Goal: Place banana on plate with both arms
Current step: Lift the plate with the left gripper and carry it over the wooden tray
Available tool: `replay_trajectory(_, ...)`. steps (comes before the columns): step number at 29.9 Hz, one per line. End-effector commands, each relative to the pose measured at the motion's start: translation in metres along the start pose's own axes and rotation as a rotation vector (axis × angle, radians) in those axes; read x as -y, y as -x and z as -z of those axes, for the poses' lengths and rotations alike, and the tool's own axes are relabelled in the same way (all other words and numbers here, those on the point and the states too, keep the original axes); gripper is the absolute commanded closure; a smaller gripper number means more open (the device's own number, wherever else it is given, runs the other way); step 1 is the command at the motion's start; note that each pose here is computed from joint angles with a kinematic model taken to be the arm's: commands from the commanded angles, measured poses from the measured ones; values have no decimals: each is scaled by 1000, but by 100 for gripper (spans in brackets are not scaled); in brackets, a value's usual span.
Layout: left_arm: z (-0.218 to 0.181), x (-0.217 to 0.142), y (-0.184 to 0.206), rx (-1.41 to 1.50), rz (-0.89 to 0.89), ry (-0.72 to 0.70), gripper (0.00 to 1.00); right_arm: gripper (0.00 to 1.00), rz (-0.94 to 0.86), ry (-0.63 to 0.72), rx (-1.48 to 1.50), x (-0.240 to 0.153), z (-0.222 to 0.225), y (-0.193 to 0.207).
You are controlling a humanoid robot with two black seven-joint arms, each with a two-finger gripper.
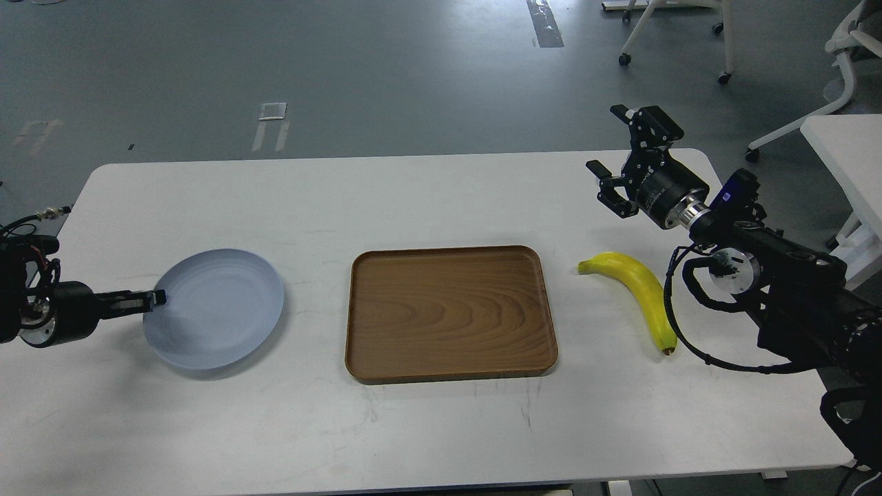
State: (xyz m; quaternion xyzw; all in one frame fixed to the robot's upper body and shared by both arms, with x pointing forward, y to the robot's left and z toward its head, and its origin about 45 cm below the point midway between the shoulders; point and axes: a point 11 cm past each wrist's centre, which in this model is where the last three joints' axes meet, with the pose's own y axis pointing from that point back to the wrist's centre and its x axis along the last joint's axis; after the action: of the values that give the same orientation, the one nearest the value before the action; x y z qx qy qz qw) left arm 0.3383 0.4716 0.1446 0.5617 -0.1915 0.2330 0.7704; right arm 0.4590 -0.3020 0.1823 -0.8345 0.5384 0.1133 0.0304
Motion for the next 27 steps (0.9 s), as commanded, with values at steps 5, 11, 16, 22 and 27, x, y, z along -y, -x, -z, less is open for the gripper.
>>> replay_trajectory(5,-55,-6,-52,1,-25,144,100,0,-3,0,-2,-1,1,-2)
replay_trajectory(11,-125,-10,-89,99,-38,293,100,0,-5,-6,-9,-1,6,-4)
replay_trajectory(16,-194,15,-88,177,0,433,100,0,-8,-13,-17,-1,11,-7)
replay_trajectory(22,-252,52,-63,216,77,533,100,0,-33,-29,-42,-7,26,-21)
replay_trajectory(27,-275,81,-43,224,127,540,100,0,-52,-49,-57,-13,41,-33)
